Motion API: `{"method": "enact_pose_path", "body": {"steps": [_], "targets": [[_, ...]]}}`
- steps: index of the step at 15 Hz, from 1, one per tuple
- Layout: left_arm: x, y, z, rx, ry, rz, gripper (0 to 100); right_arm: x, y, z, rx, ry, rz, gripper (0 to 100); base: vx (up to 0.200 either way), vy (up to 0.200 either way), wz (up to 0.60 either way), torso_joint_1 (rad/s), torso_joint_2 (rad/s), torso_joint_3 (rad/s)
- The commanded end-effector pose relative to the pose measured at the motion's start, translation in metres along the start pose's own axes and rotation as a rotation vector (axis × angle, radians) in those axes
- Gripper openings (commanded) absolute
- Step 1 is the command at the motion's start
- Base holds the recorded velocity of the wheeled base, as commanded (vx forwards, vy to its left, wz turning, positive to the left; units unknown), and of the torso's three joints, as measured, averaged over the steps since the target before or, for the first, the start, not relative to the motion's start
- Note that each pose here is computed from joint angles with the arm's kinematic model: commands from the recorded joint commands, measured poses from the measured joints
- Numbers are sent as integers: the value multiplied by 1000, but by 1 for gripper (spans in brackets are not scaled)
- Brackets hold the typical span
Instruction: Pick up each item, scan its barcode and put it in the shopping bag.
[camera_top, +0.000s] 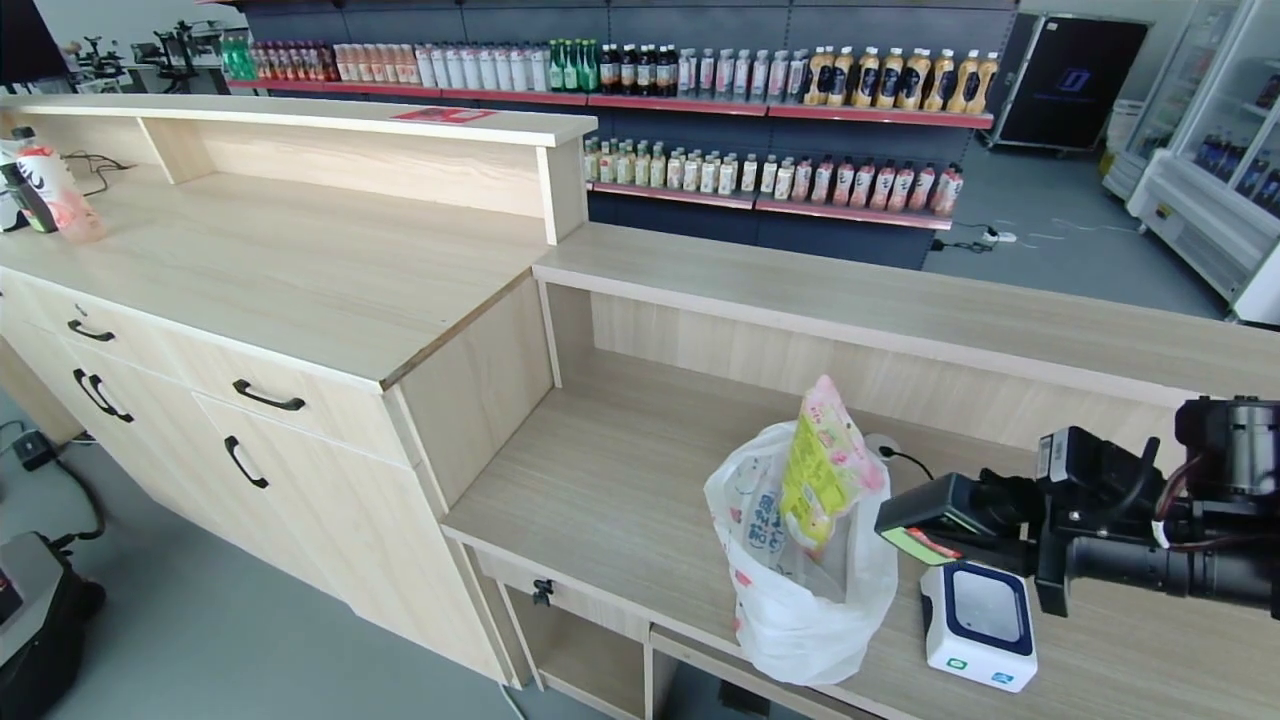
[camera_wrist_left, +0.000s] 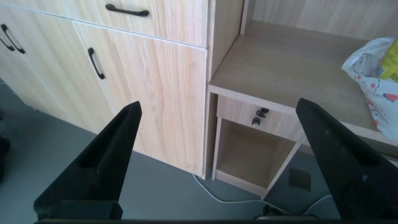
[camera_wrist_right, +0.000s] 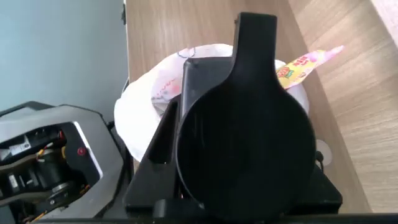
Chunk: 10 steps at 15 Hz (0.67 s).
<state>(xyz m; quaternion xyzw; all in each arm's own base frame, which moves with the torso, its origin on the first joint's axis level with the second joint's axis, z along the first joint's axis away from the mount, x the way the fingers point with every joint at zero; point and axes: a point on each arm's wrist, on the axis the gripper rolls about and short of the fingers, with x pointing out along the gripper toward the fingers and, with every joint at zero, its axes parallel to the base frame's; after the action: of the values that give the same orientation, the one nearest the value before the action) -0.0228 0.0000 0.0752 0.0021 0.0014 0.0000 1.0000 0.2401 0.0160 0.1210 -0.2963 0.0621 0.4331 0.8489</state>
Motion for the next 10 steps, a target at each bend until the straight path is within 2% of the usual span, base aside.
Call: {"method": "enact_pose_path", "body": {"steps": [1, 5, 10], "targets": [[0, 0, 0, 0, 0, 0, 100, 19, 7, -27, 35, 60, 90, 0, 0, 0, 0, 0, 0, 0], [0, 0, 0, 0, 0, 0, 100, 45, 12, -61, 52, 115, 178, 0, 0, 0, 0, 0, 0, 0], [0, 0, 0, 0, 0, 0, 100, 70, 7, -89, 39, 138, 223, 0, 0, 0, 0, 0, 0, 0]]}}
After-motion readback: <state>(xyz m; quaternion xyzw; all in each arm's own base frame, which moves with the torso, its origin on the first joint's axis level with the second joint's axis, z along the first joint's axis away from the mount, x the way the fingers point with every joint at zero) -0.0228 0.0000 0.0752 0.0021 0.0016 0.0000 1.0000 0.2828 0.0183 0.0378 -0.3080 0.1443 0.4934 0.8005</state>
